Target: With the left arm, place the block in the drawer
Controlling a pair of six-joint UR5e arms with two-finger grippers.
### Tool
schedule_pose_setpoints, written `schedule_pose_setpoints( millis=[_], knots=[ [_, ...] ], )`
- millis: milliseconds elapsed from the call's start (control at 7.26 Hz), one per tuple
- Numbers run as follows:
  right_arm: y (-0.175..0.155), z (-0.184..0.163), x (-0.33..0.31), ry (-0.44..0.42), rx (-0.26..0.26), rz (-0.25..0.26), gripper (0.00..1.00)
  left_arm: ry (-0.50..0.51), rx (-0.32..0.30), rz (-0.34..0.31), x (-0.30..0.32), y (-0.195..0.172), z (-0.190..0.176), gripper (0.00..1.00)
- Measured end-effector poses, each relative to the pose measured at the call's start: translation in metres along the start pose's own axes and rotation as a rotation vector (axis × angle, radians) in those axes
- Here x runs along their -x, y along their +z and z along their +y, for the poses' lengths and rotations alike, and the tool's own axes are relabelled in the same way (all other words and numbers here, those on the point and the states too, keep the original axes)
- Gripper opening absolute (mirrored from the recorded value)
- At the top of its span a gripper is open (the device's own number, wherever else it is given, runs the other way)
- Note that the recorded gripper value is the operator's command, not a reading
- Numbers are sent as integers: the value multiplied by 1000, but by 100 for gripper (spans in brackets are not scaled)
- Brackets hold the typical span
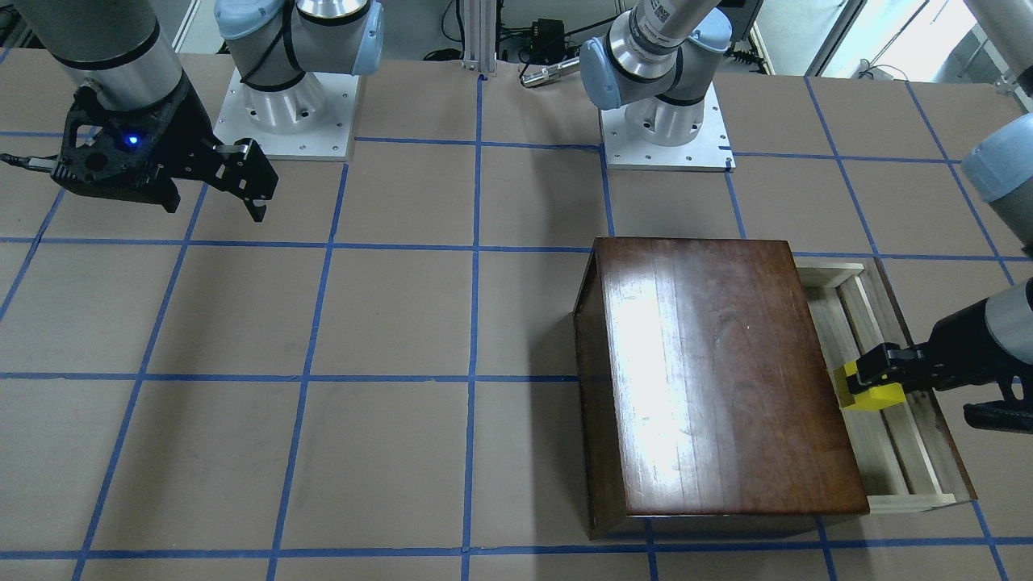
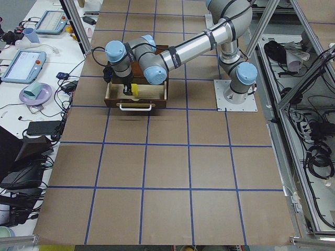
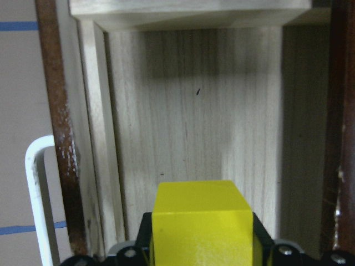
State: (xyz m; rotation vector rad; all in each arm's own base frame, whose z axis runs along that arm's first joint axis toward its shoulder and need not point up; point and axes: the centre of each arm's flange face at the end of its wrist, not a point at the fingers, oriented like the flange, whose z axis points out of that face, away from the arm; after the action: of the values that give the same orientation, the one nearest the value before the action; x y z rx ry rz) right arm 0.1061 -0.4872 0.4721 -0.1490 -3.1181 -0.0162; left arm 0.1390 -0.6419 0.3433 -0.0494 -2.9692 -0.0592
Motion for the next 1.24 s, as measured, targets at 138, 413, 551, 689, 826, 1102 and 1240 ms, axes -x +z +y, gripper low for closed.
schedule_pose_setpoints(
  millis=[138,413,551,689,826,1102,1240],
  knots=[
    [0,0,0,0,0,0,100,-2,9,6,1,7,1,22],
    [0,0,0,0,0,0,100,-2,22,13,1,15,2,100],
    [0,0,0,0,0,0,100,-3,24,14,1,16,3,100],
    [0,0,0,0,0,0,100,-4,24,11,0,14,4,100],
    [0,0,0,0,0,0,100,-5,21,6,-1,8,6,100],
    [0,0,0,0,0,0,100,-8,13,-4,-9,-13,13,100],
    [0,0,0,0,0,0,100,-14,13,-8,-15,-28,16,100]
  ],
)
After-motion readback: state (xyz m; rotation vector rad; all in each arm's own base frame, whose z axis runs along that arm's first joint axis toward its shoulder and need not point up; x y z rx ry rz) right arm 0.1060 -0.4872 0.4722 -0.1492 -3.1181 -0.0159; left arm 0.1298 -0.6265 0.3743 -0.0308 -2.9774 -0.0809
